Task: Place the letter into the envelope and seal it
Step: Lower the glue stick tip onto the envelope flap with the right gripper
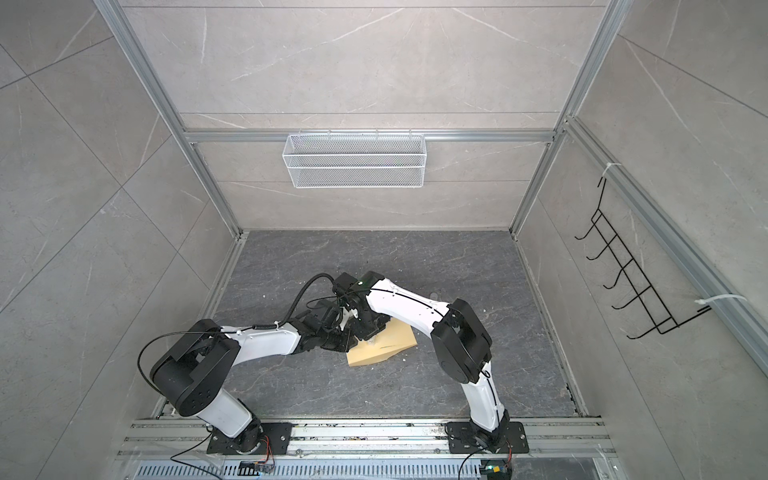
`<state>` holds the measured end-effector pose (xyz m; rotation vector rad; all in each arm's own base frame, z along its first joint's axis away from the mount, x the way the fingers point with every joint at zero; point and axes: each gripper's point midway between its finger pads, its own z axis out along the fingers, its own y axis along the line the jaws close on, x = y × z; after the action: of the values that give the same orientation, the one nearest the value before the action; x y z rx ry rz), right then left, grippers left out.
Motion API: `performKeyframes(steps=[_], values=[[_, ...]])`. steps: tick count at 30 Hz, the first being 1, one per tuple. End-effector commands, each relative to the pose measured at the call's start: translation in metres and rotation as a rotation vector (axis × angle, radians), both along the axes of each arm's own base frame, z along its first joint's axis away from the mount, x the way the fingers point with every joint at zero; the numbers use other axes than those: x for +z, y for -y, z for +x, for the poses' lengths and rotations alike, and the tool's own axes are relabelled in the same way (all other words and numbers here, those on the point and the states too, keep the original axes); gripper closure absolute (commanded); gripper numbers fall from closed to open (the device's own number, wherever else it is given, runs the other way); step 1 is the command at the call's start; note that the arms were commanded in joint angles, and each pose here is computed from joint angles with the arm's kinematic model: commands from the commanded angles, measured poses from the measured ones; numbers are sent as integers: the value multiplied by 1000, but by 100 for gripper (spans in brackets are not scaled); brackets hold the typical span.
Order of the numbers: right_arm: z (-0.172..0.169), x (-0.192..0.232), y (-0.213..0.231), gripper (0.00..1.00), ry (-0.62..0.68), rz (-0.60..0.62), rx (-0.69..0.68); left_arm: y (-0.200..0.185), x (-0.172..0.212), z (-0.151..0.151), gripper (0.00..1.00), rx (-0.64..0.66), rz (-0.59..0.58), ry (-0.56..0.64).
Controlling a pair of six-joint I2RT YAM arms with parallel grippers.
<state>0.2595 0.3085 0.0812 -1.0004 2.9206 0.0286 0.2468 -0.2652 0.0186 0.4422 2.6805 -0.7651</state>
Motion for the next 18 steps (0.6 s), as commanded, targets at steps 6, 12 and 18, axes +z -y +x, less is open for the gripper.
performKeyframes(steps=[6, 12, 18], values=[[1, -4, -1, 100, 4, -24, 19, -21, -29, -19, 100, 15, 99, -87], [1, -7, 0, 100, 5, -34, 19, -23, -30, -19, 100, 13, 109, -88], [1, -9, 6, 100, 9, -57, 20, -22, -32, -19, 100, 12, 111, -93]])
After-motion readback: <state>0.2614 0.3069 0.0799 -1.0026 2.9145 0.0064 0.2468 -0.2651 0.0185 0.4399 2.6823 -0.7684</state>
